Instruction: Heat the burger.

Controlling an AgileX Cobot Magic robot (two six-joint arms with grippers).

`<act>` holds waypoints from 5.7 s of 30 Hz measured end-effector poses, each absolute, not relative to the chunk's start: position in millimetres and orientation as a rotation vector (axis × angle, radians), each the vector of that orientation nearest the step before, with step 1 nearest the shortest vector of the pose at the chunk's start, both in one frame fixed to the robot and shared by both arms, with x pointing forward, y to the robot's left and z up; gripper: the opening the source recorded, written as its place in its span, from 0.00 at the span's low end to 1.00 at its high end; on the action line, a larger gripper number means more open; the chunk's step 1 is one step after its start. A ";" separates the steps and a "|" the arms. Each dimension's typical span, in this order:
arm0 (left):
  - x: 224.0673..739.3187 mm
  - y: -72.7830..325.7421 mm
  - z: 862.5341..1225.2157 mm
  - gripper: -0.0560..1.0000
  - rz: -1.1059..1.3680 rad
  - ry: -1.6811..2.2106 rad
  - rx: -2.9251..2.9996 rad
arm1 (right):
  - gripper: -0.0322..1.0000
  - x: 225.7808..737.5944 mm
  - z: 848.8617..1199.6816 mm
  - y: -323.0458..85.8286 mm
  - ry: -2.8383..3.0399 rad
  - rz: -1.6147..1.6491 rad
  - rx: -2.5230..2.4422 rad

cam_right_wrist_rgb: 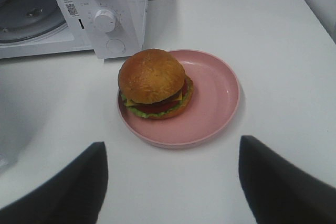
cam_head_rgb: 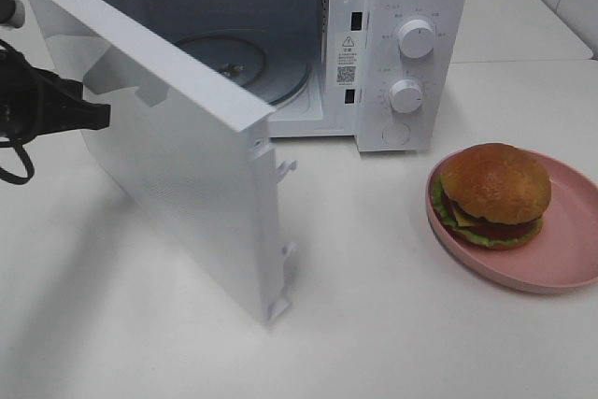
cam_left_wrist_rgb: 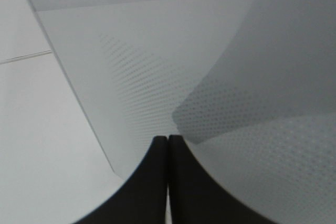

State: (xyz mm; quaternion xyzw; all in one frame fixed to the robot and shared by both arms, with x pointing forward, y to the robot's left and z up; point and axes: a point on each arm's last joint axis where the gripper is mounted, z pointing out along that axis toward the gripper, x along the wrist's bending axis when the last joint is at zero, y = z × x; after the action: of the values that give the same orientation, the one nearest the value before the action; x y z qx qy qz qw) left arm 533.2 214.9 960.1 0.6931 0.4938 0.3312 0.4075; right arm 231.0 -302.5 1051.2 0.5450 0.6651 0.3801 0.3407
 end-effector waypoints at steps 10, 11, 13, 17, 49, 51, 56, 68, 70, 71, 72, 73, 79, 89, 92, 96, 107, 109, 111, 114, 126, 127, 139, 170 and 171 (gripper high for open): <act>558.5 169.9 958.6 0.05 0.797 1.113 1.767 | 0.63 231.0 1051.2 -302.5 1.731 0.989 1.418; 558.5 169.9 958.6 0.05 0.797 1.113 1.767 | 0.63 231.0 1051.2 -302.5 1.731 0.989 1.418; 560.9 165.1 957.6 0.05 0.791 1.104 1.770 | 0.63 231.0 1051.2 -302.5 1.731 0.989 1.418; 571.0 143.4 951.6 0.05 0.758 1.066 1.801 | 0.63 231.0 1051.2 -302.5 1.731 0.989 1.418; 609.7 6.8 956.8 0.05 0.493 0.975 2.013 | 0.63 231.0 1051.2 -302.5 1.731 0.989 1.418; 609.2 7.6 957.9 0.05 0.489 0.976 2.030 | 0.63 231.0 1051.2 -302.5 1.731 0.989 1.418; 604.3 20.9 976.8 0.05 0.475 0.987 2.136 | 0.63 231.0 1051.2 -302.5 1.731 0.989 1.418; 563.7 66.8 1045.1 0.05 0.322 1.154 2.352 | 0.63 231.0 1051.2 -302.5 1.731 0.989 1.418; 562.3 80.5 1054.7 0.05 0.308 1.221 2.344 | 0.63 231.0 1051.2 -302.5 1.731 0.989 1.418; 563.0 88.9 1059.1 0.05 0.304 1.261 2.334 | 0.63 231.0 1051.2 -302.5 1.731 0.989 1.418; 563.0 88.9 1059.1 0.05 0.304 1.261 2.334 | 0.63 231.0 1051.2 -302.5 1.731 0.989 1.418; 564.2 107.7 1066.7 0.05 0.290 1.354 2.317 | 0.63 231.0 1051.2 -302.5 1.731 0.989 1.418; 564.8 170.2 1085.0 0.05 0.248 1.638 2.261 | 0.63 231.0 1051.2 -302.5 1.731 0.989 1.418; 530.6 226.9 1111.3 0.05 0.311 1.805 2.172 | 0.63 231.0 1051.2 -302.5 1.731 0.989 1.418; 505.6 238.0 1115.2 0.05 0.337 1.829 2.148 | 0.63 231.0 1051.2 -302.5 1.731 0.989 1.418; 464.4 248.2 1118.5 0.05 0.358 1.815 2.124 | 0.63 231.0 1051.2 -302.5 1.731 0.989 1.418; 341.9 277.8 1121.9 0.05 0.523 1.666 1.974 | 0.63 231.0 1051.2 -302.5 1.731 0.989 1.418; 318.1 283.5 1120.4 0.05 0.578 1.604 1.943 | 0.63 231.0 1051.2 -302.5 1.731 0.989 1.418; 288.9 290.5 1115.6 0.05 0.657 1.511 1.907 | 0.63 231.0 1051.2 -302.5 1.731 0.989 1.418; 261.5 297.2 1106.5 0.05 0.733 1.425 1.863 | 0.63 231.0 1051.2 -302.5 1.731 0.989 1.418; 224.9 305.9 1061.9 0.05 0.842 1.310 1.746 | 0.63 231.0 1051.2 -302.5 1.731 0.989 1.418; 227.1 305.4 1056.9 0.05 0.841 1.312 1.749 | 0.63 231.0 1051.2 -302.5 1.731 0.989 1.418; 234.1 303.3 1053.2 0.05 0.885 1.252 1.755 | 0.63 231.0 1051.2 -302.5 1.731 0.989 1.418; 234.3 303.2 1053.3 0.05 0.899 1.268 1.744 | 0.63 231.0 1051.2 -302.5 1.731 0.989 1.418; 234.3 303.1 1053.3 0.05 0.905 1.277 1.740 | 0.63 231.0 1051.2 -302.5 1.731 0.989 1.418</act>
State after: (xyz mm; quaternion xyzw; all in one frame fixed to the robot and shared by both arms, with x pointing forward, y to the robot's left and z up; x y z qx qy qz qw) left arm 234.3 303.1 1053.3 0.6845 0.5023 0.3560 0.3903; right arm 231.0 -302.5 1051.2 0.5450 0.6651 0.3801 0.3407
